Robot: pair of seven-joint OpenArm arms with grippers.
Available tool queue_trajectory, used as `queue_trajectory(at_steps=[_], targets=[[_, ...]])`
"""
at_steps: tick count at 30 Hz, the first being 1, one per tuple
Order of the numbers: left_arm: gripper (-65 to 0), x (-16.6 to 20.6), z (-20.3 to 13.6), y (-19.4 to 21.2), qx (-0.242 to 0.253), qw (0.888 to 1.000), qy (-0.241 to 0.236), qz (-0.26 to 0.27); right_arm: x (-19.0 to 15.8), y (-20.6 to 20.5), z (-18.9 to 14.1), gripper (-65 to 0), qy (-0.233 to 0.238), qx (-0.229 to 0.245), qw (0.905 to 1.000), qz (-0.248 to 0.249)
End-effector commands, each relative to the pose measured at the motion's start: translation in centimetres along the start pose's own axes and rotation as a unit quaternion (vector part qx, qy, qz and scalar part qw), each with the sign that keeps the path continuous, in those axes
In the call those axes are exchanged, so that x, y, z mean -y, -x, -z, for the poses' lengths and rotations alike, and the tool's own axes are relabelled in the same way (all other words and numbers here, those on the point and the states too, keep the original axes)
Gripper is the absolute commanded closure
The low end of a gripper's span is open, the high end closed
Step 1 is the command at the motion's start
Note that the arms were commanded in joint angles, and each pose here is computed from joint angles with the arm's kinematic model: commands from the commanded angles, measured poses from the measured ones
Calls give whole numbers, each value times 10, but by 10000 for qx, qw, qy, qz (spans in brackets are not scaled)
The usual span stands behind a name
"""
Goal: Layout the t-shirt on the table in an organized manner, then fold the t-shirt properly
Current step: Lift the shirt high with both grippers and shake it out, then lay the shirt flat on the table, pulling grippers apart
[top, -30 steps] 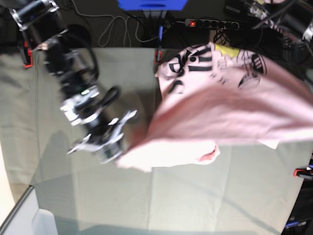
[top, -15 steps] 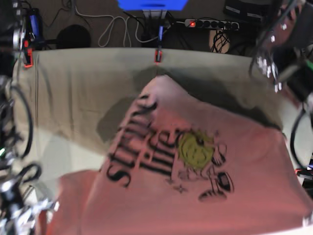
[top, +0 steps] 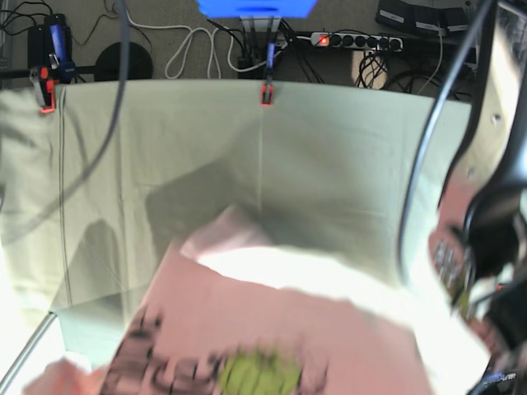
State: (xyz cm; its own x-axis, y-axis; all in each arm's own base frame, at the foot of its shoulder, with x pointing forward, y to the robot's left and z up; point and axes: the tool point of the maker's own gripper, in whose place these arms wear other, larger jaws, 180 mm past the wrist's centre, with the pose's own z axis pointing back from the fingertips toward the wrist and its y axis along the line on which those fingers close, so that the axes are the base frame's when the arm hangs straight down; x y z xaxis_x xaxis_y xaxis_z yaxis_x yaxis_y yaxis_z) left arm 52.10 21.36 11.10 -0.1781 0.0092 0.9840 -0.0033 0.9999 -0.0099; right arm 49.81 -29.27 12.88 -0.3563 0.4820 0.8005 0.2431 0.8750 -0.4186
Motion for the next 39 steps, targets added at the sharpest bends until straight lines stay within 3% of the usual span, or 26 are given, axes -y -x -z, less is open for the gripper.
queue_trajectory(at_steps=[1, 6, 8, 13, 16, 20, 24, 27, 32, 35, 39], targets=[[-2, -8, -3, -42, 505, 9986, -135, 34, 28, -35, 3, 0, 325, 435, 9985, 10], [-2, -3, -3, -58, 675, 9977, -86, -3, 39, -55, 1, 0, 455, 642, 9969, -21], [-2, -8, -9, -60, 733, 9972, -150, 16, 43, -42, -12, 0, 511, 555, 9971, -140], [-2, -15, -30, 0, 427, 9982, -313, 285, 20, 20, -67, 0, 397, 102, 9988, -282], [-2, -16, -49, 41, 178, 9981, -380, 453, -12, 57, -102, 0, 142, -229, 9994, -221], [-2, -22, -85, 112, -365, 9965, -479, 577, -47, 125, -167, 0, -75, -1078, 9941, 43], [-2, -43, -130, 193, -1129, 9921, -537, 61, -92, 190, -238, 0, -337, -2071, 9764, 506], [-2, -67, -171, 246, -1663, 9824, -743, -420, -126, 224, -296, 0, -602, -2672, 9585, 785], [-2, -103, -240, 299, -2246, 9617, -1196, -1015, -176, 241, -365, 0, -1096, -3257, 9324, 1120], [-2, -120, -278, 319, -2502, 9489, -1455, -1256, -202, 247, -404, 0, -1488, -3633, 9117, 1212], [-2, -130, -313, 369, -3048, 9206, -1620, -1826, -238, 251, -451, 0, -2025, -4051, 8809, 1377]])
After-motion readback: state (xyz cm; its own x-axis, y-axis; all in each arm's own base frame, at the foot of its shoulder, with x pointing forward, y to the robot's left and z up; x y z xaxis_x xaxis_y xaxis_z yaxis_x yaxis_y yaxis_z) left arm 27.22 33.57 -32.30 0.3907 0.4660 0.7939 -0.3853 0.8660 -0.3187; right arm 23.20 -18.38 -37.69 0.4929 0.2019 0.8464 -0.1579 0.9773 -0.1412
